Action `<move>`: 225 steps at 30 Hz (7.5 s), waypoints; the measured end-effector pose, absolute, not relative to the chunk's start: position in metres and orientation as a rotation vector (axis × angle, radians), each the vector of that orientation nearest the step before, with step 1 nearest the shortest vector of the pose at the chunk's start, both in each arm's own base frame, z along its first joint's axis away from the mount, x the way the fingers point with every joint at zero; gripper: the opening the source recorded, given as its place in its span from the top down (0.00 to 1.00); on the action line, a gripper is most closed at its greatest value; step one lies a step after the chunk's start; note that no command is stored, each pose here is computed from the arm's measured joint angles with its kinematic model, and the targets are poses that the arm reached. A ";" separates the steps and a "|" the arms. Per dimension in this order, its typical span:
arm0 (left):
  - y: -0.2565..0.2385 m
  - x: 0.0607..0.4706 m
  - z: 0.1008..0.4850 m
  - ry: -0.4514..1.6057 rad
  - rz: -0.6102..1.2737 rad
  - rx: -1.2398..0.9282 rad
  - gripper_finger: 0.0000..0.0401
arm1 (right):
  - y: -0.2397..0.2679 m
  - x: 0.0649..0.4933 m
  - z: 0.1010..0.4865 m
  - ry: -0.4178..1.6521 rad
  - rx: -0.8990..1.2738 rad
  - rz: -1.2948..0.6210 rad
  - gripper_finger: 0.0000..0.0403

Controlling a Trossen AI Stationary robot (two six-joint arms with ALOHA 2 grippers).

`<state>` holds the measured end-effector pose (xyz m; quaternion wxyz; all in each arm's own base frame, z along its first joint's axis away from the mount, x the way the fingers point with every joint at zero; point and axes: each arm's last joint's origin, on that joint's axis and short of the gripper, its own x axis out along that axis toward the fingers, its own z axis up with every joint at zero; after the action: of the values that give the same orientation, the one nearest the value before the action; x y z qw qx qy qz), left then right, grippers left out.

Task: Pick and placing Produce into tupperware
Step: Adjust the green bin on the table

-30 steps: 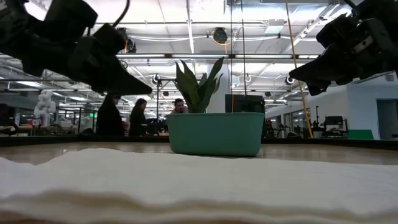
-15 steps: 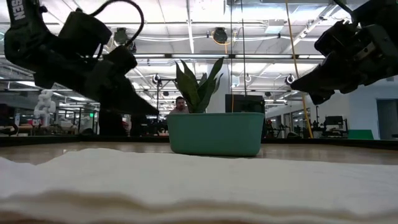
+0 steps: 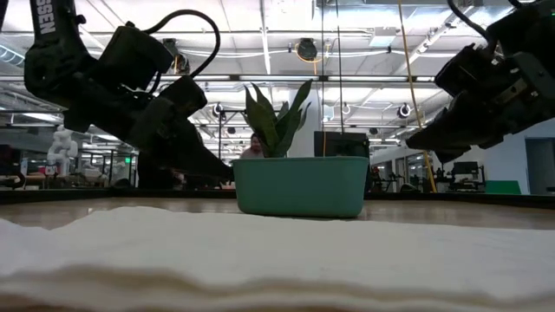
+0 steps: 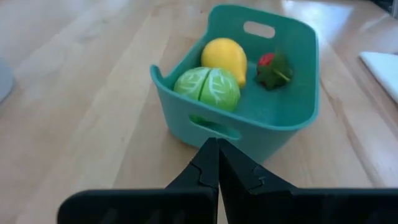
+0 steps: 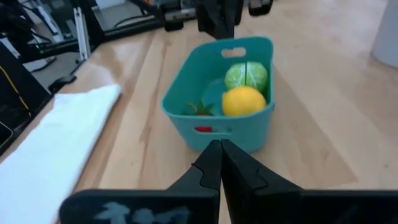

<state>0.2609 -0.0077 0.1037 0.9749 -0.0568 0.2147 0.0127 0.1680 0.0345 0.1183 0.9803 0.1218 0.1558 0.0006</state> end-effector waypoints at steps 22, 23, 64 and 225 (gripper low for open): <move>-0.007 0.263 0.106 0.418 0.005 -0.129 1.00 | 0.045 0.205 0.100 0.445 0.255 0.006 1.00; -0.007 0.263 0.106 0.419 0.000 -0.130 1.00 | 0.045 0.205 0.100 0.445 0.255 0.006 1.00; -0.027 0.272 0.114 0.402 -0.114 -0.123 1.00 | 0.032 0.208 0.100 0.437 0.259 -0.056 1.00; -0.032 0.313 0.080 0.605 -0.220 -0.159 0.81 | 0.039 0.203 0.094 0.517 0.378 -0.076 0.69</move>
<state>0.3133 -0.0318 0.0800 0.9455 -0.0779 0.2969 -0.1082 0.2034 0.0389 0.0935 0.9484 0.1859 0.2540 -0.0372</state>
